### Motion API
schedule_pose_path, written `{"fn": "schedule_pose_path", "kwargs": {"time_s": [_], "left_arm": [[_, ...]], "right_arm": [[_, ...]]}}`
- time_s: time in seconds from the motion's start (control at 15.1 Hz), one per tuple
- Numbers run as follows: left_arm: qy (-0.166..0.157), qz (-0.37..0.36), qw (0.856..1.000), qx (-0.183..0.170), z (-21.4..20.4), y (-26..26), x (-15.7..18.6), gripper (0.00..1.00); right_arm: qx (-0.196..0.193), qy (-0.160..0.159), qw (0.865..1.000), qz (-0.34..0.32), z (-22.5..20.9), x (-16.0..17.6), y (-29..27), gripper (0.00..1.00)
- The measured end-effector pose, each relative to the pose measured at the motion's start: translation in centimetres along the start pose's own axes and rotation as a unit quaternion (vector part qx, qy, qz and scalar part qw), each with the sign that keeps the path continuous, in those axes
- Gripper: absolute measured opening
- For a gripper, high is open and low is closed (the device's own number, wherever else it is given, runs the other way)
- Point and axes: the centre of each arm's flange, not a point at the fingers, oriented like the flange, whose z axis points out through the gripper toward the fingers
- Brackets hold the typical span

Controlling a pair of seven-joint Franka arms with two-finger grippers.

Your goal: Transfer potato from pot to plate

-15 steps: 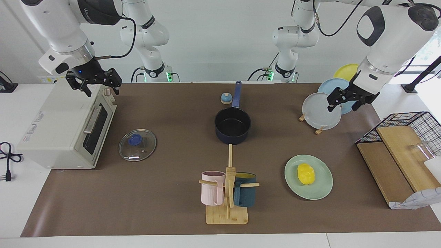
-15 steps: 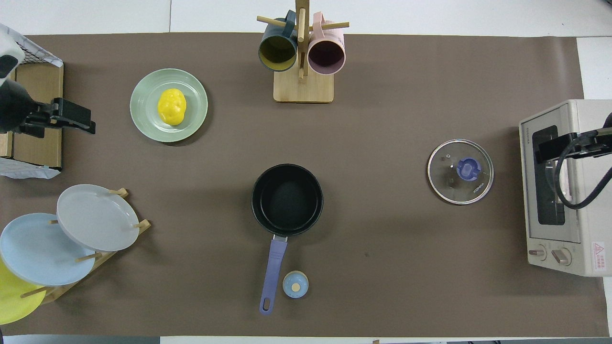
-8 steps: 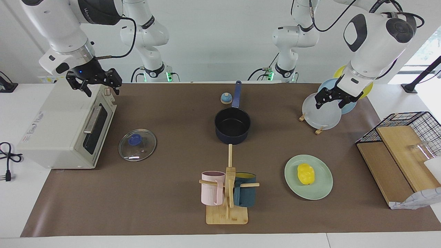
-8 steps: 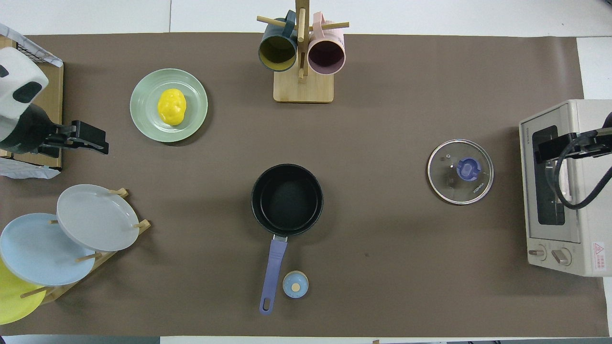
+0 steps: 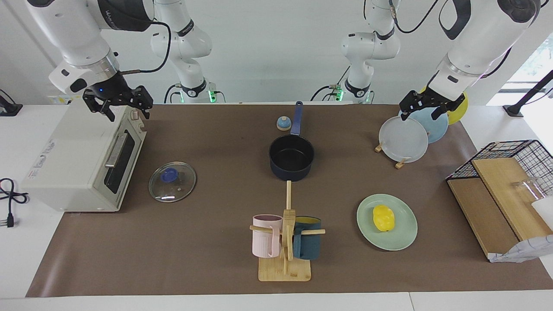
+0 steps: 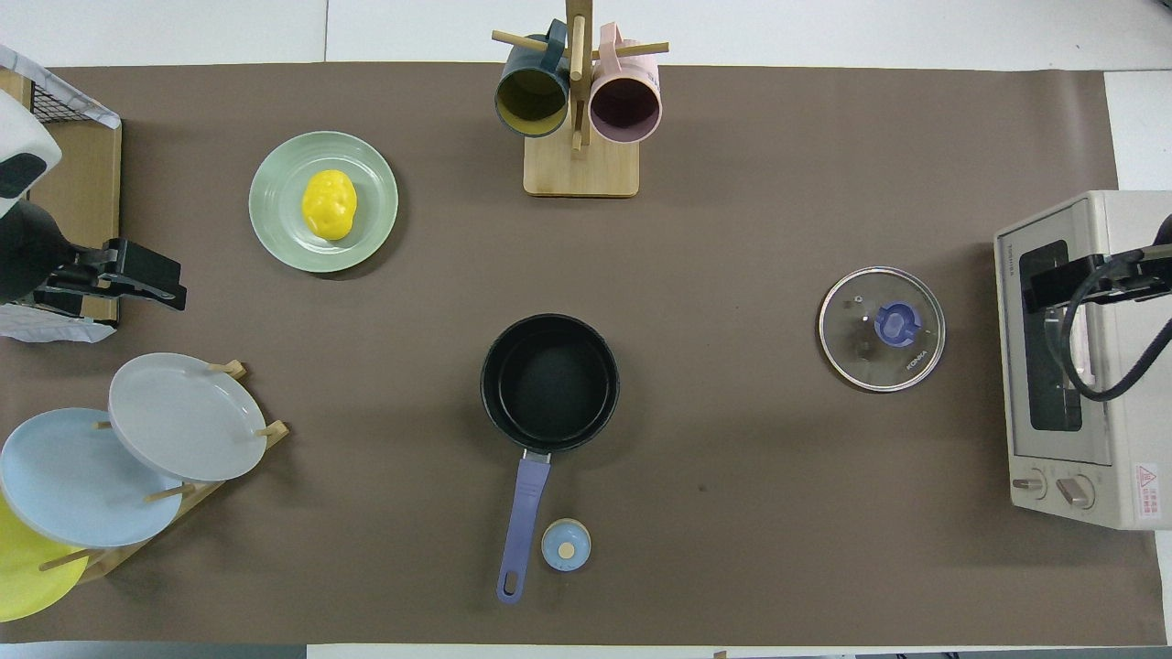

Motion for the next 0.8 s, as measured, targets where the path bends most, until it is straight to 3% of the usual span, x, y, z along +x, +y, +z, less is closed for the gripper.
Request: {"fn": "schedule_pose_path", "kwargs": {"time_s": [0.8], "left_arm": [[0.017,-0.002,1.0,-0.001,0.84,-0.16,0.89,1.0]], "right_arm": [[0.0,0.0,1.0,0.0,0.0,0.0,-0.03,1.0]]}}
